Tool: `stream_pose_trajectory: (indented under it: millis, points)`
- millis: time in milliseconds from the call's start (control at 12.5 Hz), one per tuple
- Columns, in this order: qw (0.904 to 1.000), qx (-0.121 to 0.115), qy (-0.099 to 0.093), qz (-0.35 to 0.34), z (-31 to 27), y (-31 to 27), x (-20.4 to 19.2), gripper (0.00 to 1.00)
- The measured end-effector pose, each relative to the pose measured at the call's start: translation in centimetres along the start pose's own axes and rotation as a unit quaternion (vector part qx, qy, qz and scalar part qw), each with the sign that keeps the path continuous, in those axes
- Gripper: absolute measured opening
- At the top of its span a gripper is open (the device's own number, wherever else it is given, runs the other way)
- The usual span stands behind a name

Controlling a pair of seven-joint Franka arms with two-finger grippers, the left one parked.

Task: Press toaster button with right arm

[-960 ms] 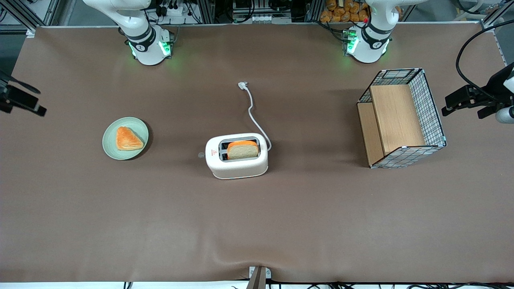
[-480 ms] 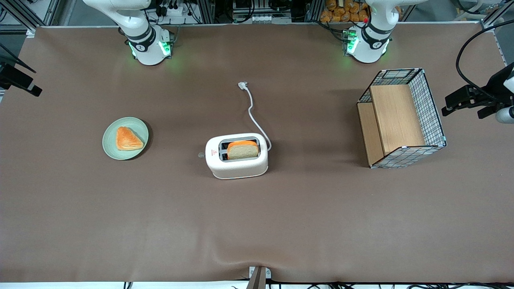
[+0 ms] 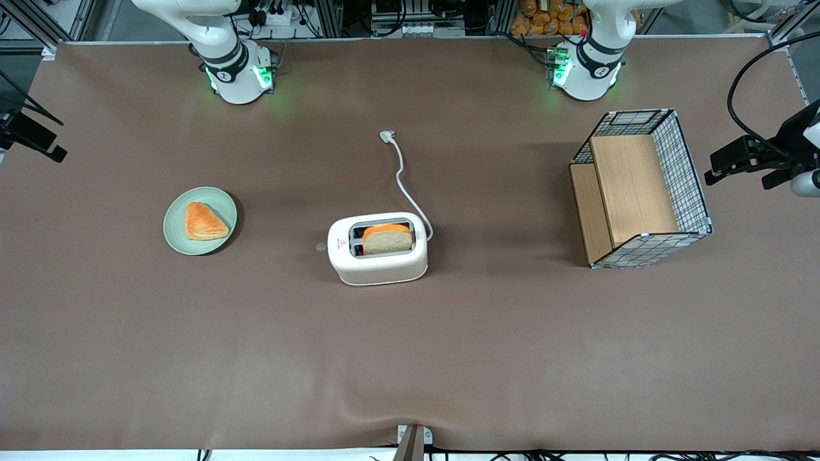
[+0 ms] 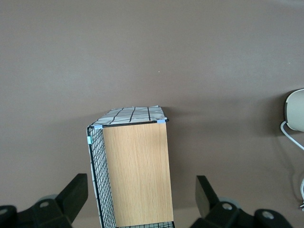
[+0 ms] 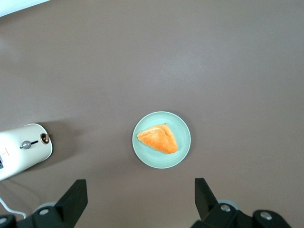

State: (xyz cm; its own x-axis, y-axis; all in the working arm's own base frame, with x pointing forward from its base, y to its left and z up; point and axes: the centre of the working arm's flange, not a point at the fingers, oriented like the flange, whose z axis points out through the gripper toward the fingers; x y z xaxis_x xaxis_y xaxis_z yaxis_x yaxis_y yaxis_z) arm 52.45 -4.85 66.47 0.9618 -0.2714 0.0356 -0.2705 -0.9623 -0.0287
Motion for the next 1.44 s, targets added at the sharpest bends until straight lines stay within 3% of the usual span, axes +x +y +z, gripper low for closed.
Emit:
stream_pose_trajectory:
  millis: [240, 1120, 1440]
  points:
    - [1.0, 0.0, 0.009, 0.002, 0.03, 0.21, 0.41, 1.0]
    - [1.0, -0.001, 0.004, 0.002, 0.44, 0.24, 0.51, 1.0]
    - [0.9993, -0.001, 0.001, -0.038, 0.8, 0.26, 0.61, 1.0]
